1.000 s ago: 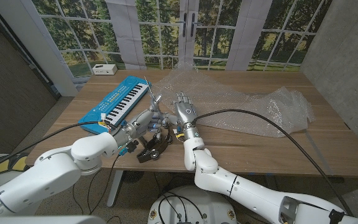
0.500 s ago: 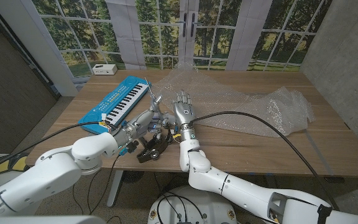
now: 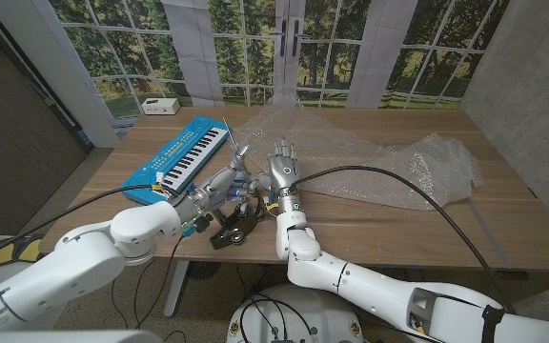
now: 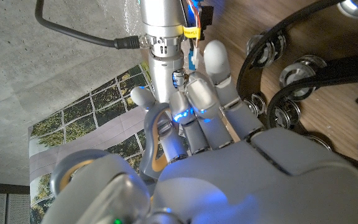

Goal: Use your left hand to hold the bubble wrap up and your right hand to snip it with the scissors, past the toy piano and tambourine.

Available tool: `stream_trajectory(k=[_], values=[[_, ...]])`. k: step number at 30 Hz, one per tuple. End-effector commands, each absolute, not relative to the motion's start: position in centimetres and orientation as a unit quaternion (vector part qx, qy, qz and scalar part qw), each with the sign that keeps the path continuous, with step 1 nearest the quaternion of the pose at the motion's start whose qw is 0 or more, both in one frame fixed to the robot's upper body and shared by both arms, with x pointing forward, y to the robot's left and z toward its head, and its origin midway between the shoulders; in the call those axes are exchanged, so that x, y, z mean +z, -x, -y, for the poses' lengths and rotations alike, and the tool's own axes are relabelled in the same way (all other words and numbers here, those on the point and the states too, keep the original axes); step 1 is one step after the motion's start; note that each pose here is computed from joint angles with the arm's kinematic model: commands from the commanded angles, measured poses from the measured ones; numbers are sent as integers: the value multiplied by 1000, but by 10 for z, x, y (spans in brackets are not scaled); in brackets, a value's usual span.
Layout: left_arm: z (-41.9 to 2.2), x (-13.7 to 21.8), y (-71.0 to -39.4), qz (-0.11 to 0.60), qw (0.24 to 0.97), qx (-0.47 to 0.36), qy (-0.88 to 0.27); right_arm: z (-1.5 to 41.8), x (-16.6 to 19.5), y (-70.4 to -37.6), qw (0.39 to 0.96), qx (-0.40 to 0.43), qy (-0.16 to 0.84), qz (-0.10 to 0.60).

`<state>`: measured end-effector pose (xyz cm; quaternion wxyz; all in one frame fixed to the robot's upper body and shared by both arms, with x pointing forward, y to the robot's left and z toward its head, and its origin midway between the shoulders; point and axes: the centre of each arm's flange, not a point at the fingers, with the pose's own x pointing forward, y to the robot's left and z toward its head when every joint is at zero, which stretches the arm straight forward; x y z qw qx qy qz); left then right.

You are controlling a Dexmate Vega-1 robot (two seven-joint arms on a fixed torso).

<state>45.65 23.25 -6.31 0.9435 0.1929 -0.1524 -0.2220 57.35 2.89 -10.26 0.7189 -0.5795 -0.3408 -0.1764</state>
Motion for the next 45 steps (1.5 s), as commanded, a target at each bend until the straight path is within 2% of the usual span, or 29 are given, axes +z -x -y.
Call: stream_trajectory(k=[1, 15, 34, 45], values=[[-232, -63, -458, 151, 943, -223, -194, -29, -103, -578, 707, -175, 610, 311], [-234, -61, -459, 149, 943, -227, -192, -24, -109, -593, 704, -177, 625, 287], [-232, -58, -462, 153, 940, -233, -195, -20, -111, -597, 700, -194, 632, 270], [-231, -58, -464, 150, 941, -232, -194, -14, -110, -593, 710, -218, 593, 310]])
